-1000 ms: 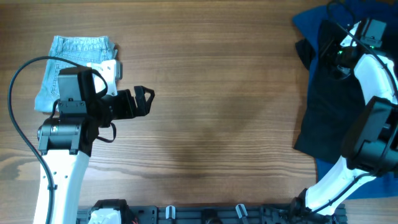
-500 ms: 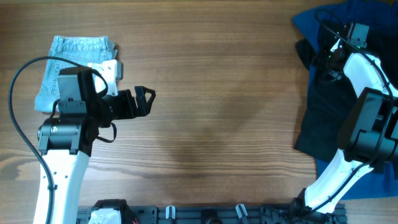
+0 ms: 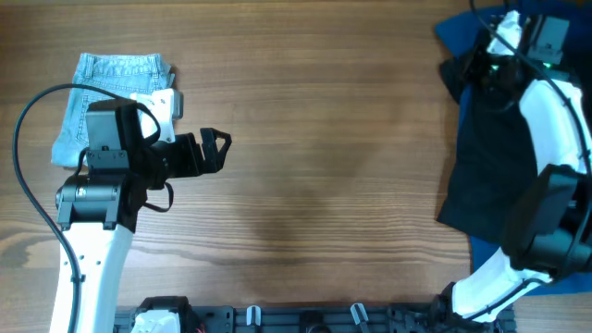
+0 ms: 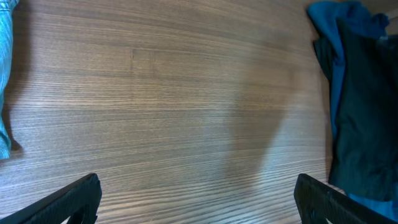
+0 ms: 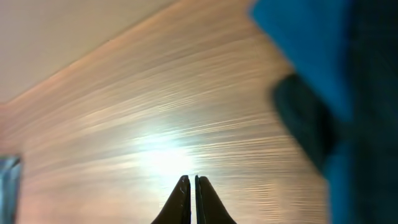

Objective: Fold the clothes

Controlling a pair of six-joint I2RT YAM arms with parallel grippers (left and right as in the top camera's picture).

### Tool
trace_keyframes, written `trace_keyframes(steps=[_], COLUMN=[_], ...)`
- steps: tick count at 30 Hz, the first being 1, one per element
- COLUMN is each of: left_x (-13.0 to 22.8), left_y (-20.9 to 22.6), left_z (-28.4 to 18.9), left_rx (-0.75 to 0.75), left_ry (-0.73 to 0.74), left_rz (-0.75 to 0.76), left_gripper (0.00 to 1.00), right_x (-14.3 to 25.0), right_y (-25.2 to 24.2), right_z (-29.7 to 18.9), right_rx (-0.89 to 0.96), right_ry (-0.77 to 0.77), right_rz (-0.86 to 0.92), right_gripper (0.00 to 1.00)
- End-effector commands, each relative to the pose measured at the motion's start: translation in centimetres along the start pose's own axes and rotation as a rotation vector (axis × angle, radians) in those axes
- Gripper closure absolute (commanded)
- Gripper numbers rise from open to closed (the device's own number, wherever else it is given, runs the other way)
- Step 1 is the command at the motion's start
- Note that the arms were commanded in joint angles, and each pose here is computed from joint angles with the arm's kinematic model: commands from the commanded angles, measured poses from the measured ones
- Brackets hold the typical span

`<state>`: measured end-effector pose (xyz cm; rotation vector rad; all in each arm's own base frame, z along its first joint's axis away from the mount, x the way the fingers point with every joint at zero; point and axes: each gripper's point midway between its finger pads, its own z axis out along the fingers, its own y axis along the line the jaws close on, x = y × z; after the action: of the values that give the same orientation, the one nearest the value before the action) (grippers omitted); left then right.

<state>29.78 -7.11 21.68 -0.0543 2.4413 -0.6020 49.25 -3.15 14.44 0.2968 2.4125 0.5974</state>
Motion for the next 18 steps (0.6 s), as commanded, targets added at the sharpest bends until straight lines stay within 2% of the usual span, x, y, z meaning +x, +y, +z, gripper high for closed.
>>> trace_keyframes(steps=[1, 3, 6, 7, 8, 11, 18], left_x=[-0.6, -0.4, -0.1, 0.0, 0.0, 0.0, 0.0], left_y=[-0.9, -0.8, -0.8, -0.7, -0.7, -0.7, -0.7], left_z=[-0.5, -0.5, -0.5, -0.5, -0.5, -0.5, -0.5], left_rx=[0.028, 0.027, 0.024, 0.023, 0.023, 0.023, 0.023], left_ry=[-0.019, -0.012, 0.002, 0.005, 0.005, 0.004, 0.005], left_rz=[0.031, 0.027, 0.021, 0.020, 0.020, 0.020, 0.018], left_gripper=[0.00, 0.00, 0.00, 0.00, 0.00, 0.00, 0.00], right_x=[2.2, 2.0, 2.5, 2.8, 3.0, 2.8, 3.3], right_y=[4.6, 1.9, -2.7, -3.4, -4.2, -6.5, -10.3], right_z=[1.9, 2.2, 0.9, 0.7, 0.5, -0.2, -0.8], right_rx=[-0.061, 0.167, 0.424, 0.452, 0.472, 0.509, 0.554], right_ry=[0.070, 0.039, 0.019, 0.027, 0.038, 0.033, 0.052], right_rz=[-0.123, -0.049, 0.078, 0.091, 0.101, 0.141, 0.201], right_gripper=[0.96, 0.96, 0.63, 0.60, 0.48, 0.42, 0.43])
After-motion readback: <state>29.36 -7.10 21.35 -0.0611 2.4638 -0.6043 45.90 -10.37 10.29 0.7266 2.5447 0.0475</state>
